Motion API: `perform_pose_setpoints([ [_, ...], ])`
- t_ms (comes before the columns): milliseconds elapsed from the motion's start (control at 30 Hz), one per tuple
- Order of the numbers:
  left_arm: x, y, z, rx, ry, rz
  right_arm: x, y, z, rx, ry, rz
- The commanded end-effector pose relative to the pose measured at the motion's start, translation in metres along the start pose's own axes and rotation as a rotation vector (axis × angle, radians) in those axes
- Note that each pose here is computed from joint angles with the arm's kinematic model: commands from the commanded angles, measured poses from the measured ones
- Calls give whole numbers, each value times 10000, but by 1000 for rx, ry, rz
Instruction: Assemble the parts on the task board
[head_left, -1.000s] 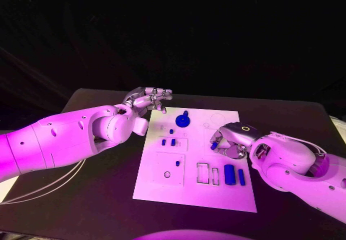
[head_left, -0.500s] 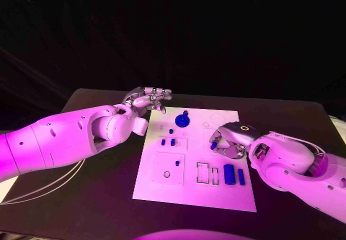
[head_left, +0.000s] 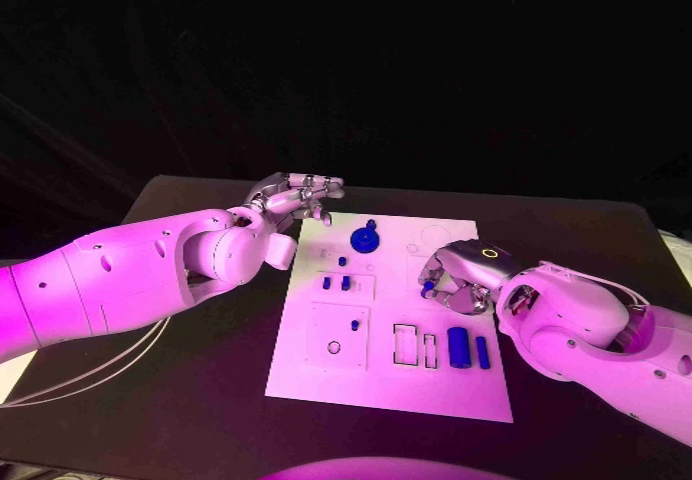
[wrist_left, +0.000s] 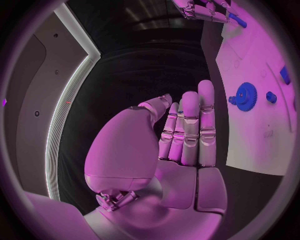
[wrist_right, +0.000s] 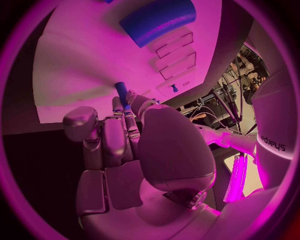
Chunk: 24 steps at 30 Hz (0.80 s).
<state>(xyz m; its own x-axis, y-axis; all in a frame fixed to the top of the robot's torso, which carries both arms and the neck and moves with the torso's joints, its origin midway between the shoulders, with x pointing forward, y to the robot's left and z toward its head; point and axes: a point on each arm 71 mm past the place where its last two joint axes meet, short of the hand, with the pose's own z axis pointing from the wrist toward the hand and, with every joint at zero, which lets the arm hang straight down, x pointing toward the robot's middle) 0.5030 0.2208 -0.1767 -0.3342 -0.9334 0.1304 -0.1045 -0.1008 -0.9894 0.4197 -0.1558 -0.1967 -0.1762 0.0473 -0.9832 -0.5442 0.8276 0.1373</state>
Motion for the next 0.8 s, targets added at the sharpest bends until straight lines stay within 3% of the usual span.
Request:
perform_pose_setpoints([
  [33,23,-7,2,4,21,-5,-30,34,-4,-14,-38,-10],
  [300,18,-5,5,2,21,-5,-152,159,-79,-45,-78,73],
  [500,22,-3,8,1,22,-5,-255,368,-118,-110,-100,172],
  [800,56,3,25,-1,32,-8,-183,808,-22,-240,-76,299],
])
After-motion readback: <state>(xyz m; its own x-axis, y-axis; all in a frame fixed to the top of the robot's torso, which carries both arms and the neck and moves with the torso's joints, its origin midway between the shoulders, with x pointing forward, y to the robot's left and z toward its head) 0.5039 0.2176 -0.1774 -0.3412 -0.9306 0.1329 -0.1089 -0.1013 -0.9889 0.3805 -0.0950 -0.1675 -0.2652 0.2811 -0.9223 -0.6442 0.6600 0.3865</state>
